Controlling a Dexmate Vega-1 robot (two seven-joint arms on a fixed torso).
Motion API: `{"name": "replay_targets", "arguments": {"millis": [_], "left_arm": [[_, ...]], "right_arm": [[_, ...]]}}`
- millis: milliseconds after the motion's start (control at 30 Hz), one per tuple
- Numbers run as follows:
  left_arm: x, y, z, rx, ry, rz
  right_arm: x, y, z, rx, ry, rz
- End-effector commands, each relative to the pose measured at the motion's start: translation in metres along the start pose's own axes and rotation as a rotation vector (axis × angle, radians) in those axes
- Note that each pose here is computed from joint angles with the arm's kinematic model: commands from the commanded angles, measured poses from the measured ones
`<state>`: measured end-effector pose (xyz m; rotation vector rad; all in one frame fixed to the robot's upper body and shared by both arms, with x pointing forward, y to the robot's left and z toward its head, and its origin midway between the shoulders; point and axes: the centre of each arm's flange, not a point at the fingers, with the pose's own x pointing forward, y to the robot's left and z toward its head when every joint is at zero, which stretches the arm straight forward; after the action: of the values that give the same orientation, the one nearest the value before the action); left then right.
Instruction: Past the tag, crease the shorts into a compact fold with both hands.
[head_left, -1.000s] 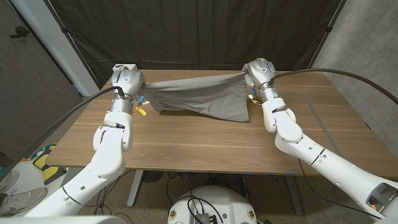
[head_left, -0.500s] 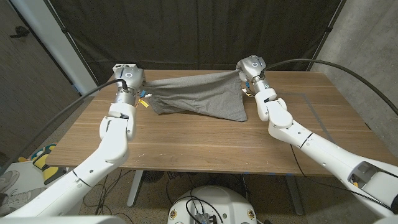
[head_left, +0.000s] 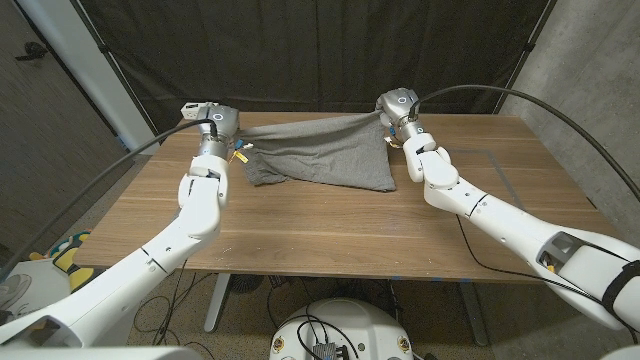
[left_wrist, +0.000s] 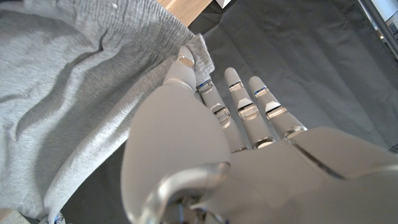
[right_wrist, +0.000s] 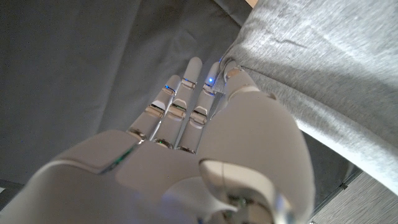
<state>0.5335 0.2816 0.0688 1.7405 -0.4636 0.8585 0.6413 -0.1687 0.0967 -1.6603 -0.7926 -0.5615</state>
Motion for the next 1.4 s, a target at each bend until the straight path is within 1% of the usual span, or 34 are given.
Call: {"name": "replay_targets", "arguments": {"millis": [33,100,133,200,233,333,367,533,600,700,867,900,967,1033,1067,1100,1133,1167,1200,1267,1333,1400], "left_arm": [[0.021,-0.014,0.018,0.054,0.011,0.016],[0.024,-0.018,0.022,0.070,0.013,0.014],[0.024,-0.019,0.023,0.072,0.011,0.016],[0.025,-0.021,0.025,0.081,0.018,0.011],[0.025,-0.023,0.025,0.083,0.020,0.013],[0.025,-0.025,0.027,0.096,0.014,0.016],[0.025,-0.027,0.028,0.100,0.016,0.017],[0.026,-0.032,0.030,0.122,0.030,0.008],[0.025,-0.035,0.031,0.135,0.038,0.016],[0.026,-0.039,0.032,0.161,0.058,0.017],[0.026,-0.045,0.035,0.197,0.093,0.044],[0.026,-0.046,0.036,0.204,0.099,0.047],[0.026,-0.047,0.037,0.222,0.110,0.051],[0.027,-0.048,0.040,0.260,0.128,0.031],[0.028,-0.049,0.041,0.280,0.134,0.030],[0.028,-0.050,0.042,0.293,0.146,0.020],[0.030,-0.050,0.043,0.302,0.156,-0.011],[0.033,-0.050,0.043,0.313,0.156,-0.053],[0.034,-0.051,0.043,0.316,0.157,-0.079],[0.036,-0.052,0.044,0.323,0.153,-0.118],[0.038,-0.054,0.045,0.337,0.152,-0.148],[0.039,-0.055,0.046,0.346,0.143,-0.152]], "right_arm": [[0.023,0.013,-0.003,-0.029,-0.001,0.021],[0.026,0.017,-0.003,-0.041,0.004,0.023],[0.027,0.017,-0.003,-0.040,0.003,0.036],[0.028,0.020,-0.003,-0.037,0.005,0.030],[0.029,0.020,-0.002,-0.053,0.005,0.035],[0.029,0.021,-0.002,-0.041,0.003,0.031],[0.031,0.022,0.000,-0.055,0.000,0.035],[0.034,0.024,0.001,-0.054,0.000,0.031],[0.038,0.025,0.003,-0.065,0.002,0.045],[0.040,0.027,0.005,-0.063,0.005,0.040],[0.041,0.029,0.008,-0.067,0.005,0.026],[0.041,0.028,0.008,-0.070,0.004,0.036],[0.043,0.028,0.010,-0.101,0.021,0.077],[0.045,0.030,0.010,-0.115,0.035,0.120],[0.045,0.030,0.009,-0.118,0.046,0.124],[0.045,0.031,0.008,-0.118,0.044,0.140],[0.046,0.031,0.008,-0.110,0.049,0.170],[0.047,0.031,0.008,-0.135,0.049,0.189],[0.047,0.031,0.008,-0.141,0.047,0.194],[0.049,0.030,0.008,-0.137,0.063,0.255],[0.048,0.030,0.007,-0.149,0.056,0.254],[0.046,0.030,0.004,-0.131,0.060,0.222]]}}
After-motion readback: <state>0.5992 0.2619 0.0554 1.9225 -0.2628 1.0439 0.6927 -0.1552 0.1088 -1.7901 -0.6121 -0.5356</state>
